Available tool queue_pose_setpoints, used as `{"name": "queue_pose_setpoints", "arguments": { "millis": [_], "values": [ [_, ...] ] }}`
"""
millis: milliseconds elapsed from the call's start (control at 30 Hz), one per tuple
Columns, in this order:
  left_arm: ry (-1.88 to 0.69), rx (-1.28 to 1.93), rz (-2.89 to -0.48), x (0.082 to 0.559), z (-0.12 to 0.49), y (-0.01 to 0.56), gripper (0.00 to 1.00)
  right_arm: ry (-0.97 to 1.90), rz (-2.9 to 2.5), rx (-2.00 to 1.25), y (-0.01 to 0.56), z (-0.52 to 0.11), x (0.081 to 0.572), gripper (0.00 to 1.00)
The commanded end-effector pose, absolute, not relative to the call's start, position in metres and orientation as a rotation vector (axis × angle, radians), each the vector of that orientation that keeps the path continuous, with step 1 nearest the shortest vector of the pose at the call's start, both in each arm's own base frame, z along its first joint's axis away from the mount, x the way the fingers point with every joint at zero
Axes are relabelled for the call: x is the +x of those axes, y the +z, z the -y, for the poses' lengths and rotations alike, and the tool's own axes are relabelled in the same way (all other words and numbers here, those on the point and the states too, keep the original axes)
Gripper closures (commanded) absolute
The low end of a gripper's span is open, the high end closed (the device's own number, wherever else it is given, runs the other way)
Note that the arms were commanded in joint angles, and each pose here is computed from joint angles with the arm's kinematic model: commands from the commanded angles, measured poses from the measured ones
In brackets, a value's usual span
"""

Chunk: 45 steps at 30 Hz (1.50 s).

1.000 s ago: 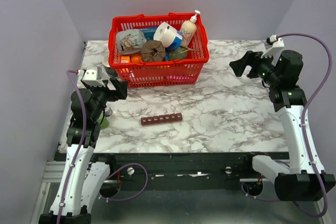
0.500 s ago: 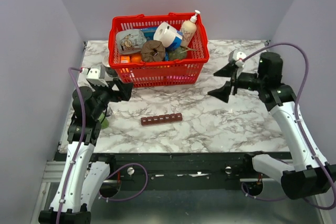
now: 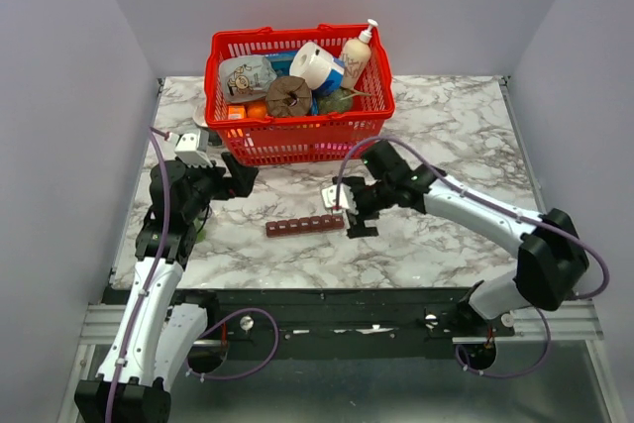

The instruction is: Sort the pills into containers

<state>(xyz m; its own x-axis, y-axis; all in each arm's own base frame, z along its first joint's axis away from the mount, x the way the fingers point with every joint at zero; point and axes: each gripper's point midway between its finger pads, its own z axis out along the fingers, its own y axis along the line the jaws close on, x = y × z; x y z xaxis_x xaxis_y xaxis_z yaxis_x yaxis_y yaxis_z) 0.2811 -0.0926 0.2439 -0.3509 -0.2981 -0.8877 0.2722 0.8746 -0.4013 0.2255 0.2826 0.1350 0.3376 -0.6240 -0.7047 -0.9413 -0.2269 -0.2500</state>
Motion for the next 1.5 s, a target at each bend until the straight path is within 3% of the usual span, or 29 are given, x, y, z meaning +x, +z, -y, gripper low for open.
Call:
{"name": "queue_pose_setpoints", "arguments": {
  "millis": [0,367,567,1233,1467],
  "values": [
    [-0.583,0.035,-1.86,0.273,0.095,0.241,0.01,0.396,-1.264,-2.043,0.118,-0.309,0.254,0.0],
    [-0.403,-0.044,-1.745,0.274,0.064,0.248,0.01,0.38,-1.336,-2.115,0.069,-0.343,0.257,0.0],
    [-0.355,-0.106,-1.752,0.272,0.053,0.247,0.01,0.392,-1.408,-2.129,0.049,-0.346,0.257,0.06],
    [-0.568,-0.197,-1.781,0.266,0.076,0.239,0.01,0.379,-1.529,-2.151,0.02,-0.335,0.255,0.32],
    [-0.698,-0.245,-1.812,0.263,0.091,0.231,0.01,0.411,-1.546,-2.133,0.025,-0.339,0.253,0.5]
  ]
}}
